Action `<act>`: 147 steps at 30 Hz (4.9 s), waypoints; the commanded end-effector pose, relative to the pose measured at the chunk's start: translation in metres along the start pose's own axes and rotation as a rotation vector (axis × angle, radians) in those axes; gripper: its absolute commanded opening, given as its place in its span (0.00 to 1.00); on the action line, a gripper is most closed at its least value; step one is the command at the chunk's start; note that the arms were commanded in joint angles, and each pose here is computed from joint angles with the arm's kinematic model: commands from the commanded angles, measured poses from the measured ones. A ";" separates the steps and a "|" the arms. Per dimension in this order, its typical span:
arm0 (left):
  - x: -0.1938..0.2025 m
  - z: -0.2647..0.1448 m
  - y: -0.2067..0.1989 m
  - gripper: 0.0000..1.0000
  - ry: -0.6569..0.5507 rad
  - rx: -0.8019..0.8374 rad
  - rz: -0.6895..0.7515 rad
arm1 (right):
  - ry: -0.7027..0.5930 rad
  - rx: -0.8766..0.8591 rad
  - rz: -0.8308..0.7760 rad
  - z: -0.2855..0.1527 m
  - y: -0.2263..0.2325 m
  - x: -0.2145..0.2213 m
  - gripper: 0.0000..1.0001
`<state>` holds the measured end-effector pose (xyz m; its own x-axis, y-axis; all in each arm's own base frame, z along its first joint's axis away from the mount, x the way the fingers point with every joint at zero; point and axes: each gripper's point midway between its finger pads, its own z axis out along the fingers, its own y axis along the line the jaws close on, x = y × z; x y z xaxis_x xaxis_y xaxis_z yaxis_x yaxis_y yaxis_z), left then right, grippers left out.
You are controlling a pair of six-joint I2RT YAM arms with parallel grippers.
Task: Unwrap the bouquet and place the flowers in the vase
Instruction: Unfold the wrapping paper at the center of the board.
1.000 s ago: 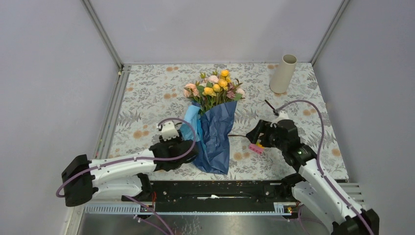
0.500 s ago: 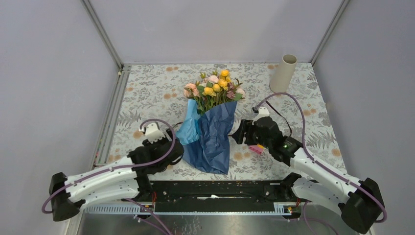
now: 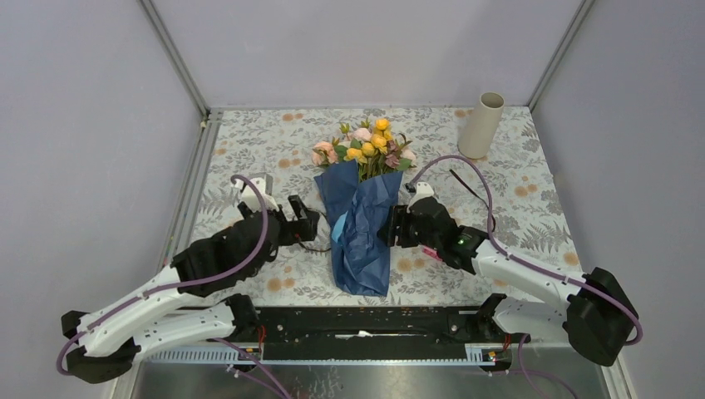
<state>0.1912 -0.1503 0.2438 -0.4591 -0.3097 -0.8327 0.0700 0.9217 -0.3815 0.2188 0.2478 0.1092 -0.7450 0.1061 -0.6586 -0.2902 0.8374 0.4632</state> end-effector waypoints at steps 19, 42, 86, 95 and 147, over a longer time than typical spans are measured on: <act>0.069 -0.004 -0.208 0.93 0.243 0.581 0.186 | -0.290 0.359 0.220 -0.050 -0.105 -0.048 0.67; 0.115 0.066 -0.031 0.96 0.289 -0.025 0.097 | -0.235 0.266 0.197 -0.050 -0.098 -0.028 0.63; 0.126 0.072 0.050 0.96 0.212 -0.184 -0.230 | -0.091 0.015 -0.140 0.000 0.087 -0.022 0.65; 0.094 0.097 0.055 0.97 0.151 -0.230 -0.256 | -0.058 -0.030 -0.197 0.014 0.121 -0.021 0.72; 0.075 0.076 0.074 0.99 0.158 -0.220 -0.233 | -0.178 0.339 -0.187 -0.015 0.019 -0.019 0.00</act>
<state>0.2258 -0.1165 0.1026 -0.5595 -0.5280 -0.6389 -0.2975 0.8474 -0.4398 0.2109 0.2933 0.1392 -0.6195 0.0008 -0.7850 -0.2811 0.9335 0.2228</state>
